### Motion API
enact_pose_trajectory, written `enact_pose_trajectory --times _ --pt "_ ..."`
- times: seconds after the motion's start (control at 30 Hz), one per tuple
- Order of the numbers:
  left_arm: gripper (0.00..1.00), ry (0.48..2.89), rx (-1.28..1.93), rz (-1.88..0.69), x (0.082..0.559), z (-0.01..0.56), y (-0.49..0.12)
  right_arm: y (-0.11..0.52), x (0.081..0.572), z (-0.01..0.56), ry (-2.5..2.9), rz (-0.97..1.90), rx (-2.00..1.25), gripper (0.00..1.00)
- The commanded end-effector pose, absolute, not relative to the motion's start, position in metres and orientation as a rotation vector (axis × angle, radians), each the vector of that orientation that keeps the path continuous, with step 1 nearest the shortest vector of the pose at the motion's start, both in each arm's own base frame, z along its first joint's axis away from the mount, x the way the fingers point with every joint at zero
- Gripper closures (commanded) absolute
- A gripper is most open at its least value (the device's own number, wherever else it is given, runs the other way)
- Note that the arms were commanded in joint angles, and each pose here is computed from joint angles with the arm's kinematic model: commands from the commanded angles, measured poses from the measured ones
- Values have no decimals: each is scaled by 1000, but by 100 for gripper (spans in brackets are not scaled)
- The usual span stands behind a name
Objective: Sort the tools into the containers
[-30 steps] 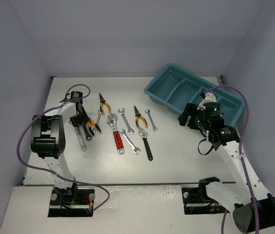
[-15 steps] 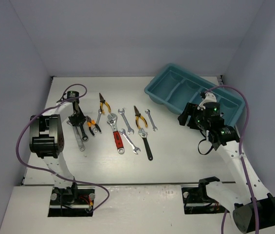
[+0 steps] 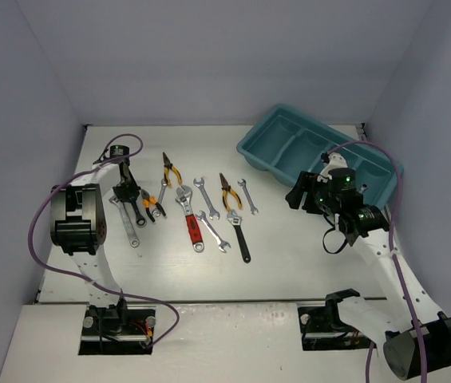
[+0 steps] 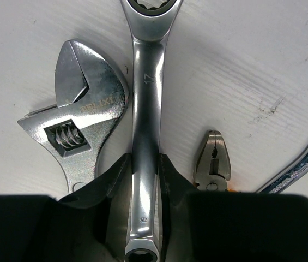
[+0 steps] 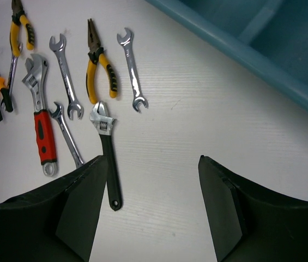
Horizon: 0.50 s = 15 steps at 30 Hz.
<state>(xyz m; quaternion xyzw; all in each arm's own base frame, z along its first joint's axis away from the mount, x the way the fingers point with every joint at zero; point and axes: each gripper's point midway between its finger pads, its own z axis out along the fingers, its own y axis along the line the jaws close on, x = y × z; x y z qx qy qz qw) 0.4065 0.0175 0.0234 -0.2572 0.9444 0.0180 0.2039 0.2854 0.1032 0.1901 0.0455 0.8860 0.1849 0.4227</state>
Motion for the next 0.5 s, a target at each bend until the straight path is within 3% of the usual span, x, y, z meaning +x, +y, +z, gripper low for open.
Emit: enact_pose_trajectory --times 0.0,0.47 --pt "100 2665 -702 20 389 29 12 142 293 209 2185 571 -25 36" --pt "100 2621 -694 -14 376 62 8 234 310 223 2156 802 -191 37"
